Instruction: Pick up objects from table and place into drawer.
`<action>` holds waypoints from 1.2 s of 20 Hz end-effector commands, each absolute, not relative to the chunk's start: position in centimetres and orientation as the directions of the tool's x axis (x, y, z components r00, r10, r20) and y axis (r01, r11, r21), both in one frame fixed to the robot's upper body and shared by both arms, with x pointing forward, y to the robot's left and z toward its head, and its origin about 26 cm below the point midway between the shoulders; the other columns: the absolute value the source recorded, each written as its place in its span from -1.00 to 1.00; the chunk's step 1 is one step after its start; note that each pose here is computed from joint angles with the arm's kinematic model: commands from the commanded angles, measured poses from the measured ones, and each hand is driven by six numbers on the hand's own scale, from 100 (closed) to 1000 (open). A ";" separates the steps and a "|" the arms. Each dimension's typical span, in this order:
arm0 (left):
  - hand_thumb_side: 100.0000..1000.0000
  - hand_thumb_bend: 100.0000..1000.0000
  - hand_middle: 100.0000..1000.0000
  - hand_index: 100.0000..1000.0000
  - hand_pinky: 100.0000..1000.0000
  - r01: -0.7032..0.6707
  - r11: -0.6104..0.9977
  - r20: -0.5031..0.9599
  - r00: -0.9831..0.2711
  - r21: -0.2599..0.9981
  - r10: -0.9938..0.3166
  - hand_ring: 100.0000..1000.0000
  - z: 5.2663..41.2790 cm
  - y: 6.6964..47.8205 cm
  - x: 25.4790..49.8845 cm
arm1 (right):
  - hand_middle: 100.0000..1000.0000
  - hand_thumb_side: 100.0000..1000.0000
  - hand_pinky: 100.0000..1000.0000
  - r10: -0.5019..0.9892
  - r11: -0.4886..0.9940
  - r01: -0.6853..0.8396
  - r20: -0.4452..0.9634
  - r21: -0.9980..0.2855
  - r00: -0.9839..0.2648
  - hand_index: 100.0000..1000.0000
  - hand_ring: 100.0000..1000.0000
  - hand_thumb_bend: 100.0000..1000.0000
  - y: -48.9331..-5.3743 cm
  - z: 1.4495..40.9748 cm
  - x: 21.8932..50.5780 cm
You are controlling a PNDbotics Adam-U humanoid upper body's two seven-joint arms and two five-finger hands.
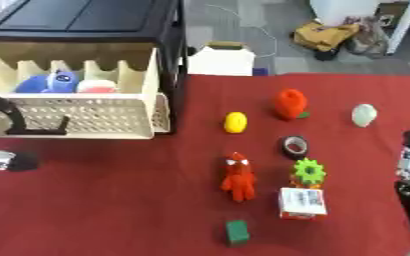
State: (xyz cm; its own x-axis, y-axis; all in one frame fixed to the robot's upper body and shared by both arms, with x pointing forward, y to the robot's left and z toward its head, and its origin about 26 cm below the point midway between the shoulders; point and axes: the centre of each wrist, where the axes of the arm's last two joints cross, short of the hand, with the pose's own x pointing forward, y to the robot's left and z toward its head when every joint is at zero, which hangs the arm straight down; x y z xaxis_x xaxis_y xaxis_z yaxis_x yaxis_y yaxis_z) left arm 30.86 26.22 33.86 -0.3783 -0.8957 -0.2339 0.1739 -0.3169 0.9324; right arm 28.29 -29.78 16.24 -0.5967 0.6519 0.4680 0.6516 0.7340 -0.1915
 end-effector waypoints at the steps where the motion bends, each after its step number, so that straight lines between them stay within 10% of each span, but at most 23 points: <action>1: 1.00 0.28 -1.00 0.50 -1.00 0.152 -0.332 -0.266 -0.340 0.931 -0.902 -1.00 35.1 26.8 30.1 | -0.27 0.47 0.02 0.654 0.733 0.656 0.454 -0.179 -0.606 0.44 -0.01 -1.00 -30.0 16.8 28.2; 24: 1.00 0.20 -1.00 0.81 -1.00 0.070 -0.294 -0.250 -0.361 0.953 -0.899 -1.00 36.8 26.4 28.4 | -0.26 0.48 0.02 0.657 0.728 0.662 0.460 -0.181 -0.597 0.44 -0.01 -1.00 -30.1 16.7 28.1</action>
